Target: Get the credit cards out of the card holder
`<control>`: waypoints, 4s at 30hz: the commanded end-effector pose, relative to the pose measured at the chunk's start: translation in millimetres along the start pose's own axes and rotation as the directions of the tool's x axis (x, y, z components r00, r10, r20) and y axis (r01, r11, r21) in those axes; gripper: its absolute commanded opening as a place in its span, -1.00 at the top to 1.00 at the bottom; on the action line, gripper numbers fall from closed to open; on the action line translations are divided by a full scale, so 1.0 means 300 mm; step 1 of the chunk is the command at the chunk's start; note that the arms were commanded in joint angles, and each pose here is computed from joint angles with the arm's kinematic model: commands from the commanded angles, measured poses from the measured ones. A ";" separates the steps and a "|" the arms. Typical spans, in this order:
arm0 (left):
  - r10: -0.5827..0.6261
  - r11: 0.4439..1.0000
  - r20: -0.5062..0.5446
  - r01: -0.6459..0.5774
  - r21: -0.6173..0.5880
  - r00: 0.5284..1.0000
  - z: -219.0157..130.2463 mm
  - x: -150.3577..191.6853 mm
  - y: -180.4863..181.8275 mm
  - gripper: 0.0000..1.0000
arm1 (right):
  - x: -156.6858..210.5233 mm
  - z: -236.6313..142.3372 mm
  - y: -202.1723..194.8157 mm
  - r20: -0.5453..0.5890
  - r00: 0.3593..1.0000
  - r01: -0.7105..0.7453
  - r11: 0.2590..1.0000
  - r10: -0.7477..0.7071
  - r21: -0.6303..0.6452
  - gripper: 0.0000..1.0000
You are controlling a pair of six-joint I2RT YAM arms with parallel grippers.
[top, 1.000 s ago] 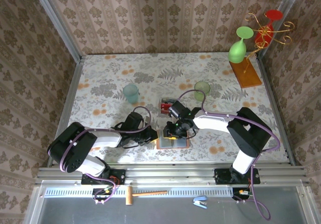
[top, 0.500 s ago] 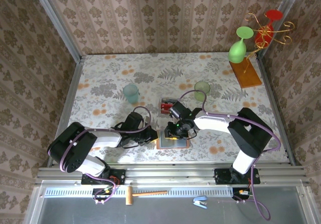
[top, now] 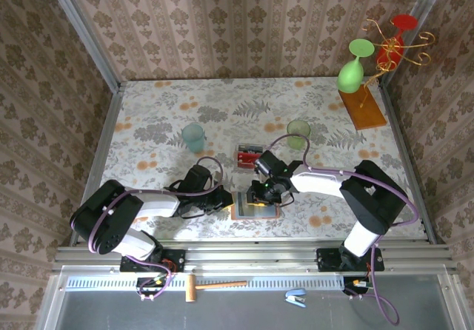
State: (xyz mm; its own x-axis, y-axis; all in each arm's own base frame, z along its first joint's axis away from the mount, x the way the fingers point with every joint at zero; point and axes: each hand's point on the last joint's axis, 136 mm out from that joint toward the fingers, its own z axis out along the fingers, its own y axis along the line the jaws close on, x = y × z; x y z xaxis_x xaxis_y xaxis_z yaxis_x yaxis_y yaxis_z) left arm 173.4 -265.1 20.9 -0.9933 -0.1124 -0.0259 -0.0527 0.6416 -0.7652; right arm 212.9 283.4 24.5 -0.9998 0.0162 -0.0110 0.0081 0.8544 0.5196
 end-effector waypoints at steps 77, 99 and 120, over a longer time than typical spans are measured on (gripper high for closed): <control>0.041 0.998 -0.057 -0.039 0.043 0.998 0.089 0.002 -0.166 0.49 | -0.017 -0.042 -0.024 0.034 0.994 -0.090 0.947 0.105 -0.309 0.46; 0.111 0.990 -0.068 -0.105 0.092 0.992 0.071 0.001 -0.286 0.46 | -0.045 -0.279 -0.080 0.180 0.980 -0.046 0.975 0.086 -0.217 0.37; 0.161 0.982 -0.136 -0.145 0.121 0.978 0.158 0.019 -0.378 0.17 | -0.026 -0.376 -0.162 0.253 0.958 -0.082 0.974 0.137 -0.213 0.33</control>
State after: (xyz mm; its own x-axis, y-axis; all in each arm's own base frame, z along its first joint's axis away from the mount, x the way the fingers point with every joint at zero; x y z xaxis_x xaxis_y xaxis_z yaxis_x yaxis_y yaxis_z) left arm 181.9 -365.2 72.7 -0.9972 0.0541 -0.0519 0.0736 0.5725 -0.8166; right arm 225.8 191.2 101.6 -0.9519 0.2580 -0.1656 0.0677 0.7037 0.7073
